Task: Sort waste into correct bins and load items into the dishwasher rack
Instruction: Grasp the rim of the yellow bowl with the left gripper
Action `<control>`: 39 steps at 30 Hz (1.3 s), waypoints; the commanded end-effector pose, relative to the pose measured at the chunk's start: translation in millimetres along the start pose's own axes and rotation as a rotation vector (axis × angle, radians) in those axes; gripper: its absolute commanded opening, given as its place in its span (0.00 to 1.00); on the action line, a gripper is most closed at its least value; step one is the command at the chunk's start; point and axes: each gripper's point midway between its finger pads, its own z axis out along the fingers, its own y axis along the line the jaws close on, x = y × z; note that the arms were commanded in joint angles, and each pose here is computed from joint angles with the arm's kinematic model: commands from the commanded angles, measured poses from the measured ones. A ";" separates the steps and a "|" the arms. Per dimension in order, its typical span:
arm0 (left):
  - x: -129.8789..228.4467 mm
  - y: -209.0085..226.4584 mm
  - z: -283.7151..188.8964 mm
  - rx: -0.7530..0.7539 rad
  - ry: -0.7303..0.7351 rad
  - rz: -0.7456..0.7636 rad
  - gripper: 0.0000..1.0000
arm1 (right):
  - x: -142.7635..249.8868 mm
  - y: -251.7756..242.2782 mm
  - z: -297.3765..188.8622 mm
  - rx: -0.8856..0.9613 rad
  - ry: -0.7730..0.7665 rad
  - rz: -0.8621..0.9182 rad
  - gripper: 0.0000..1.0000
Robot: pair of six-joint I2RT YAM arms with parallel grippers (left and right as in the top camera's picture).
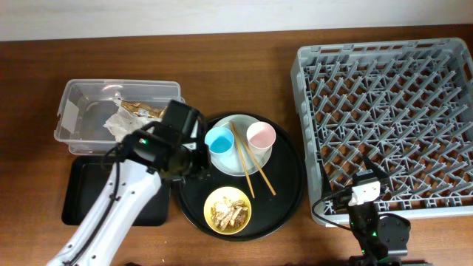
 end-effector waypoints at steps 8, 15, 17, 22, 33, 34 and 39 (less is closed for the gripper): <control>61.5 -11.8 52.9 -0.105 0.064 0.163 0.20 | 2.4 1.4 0.1 -0.004 0.003 0.002 0.99; 81.7 30.9 77.0 -0.242 0.093 0.163 0.35 | 2.4 1.4 0.1 -0.004 0.003 0.002 0.99; 83.2 32.4 80.2 -0.241 0.093 0.163 0.35 | 2.4 1.4 0.1 -0.004 0.003 0.002 0.99; 91.2 31.2 96.3 -0.192 0.098 0.148 0.29 | 2.3 1.4 0.1 -0.004 0.002 0.002 0.99; 89.9 33.4 96.0 -0.205 0.090 0.149 0.01 | 2.4 1.4 0.1 -0.004 0.003 0.002 0.99; 89.5 33.1 95.3 -0.204 0.089 0.149 0.01 | 2.3 1.4 0.1 -0.004 0.002 0.002 0.99; 76.9 21.2 88.4 -0.179 0.055 0.151 0.01 | 2.4 1.4 0.1 -0.004 0.003 0.002 0.99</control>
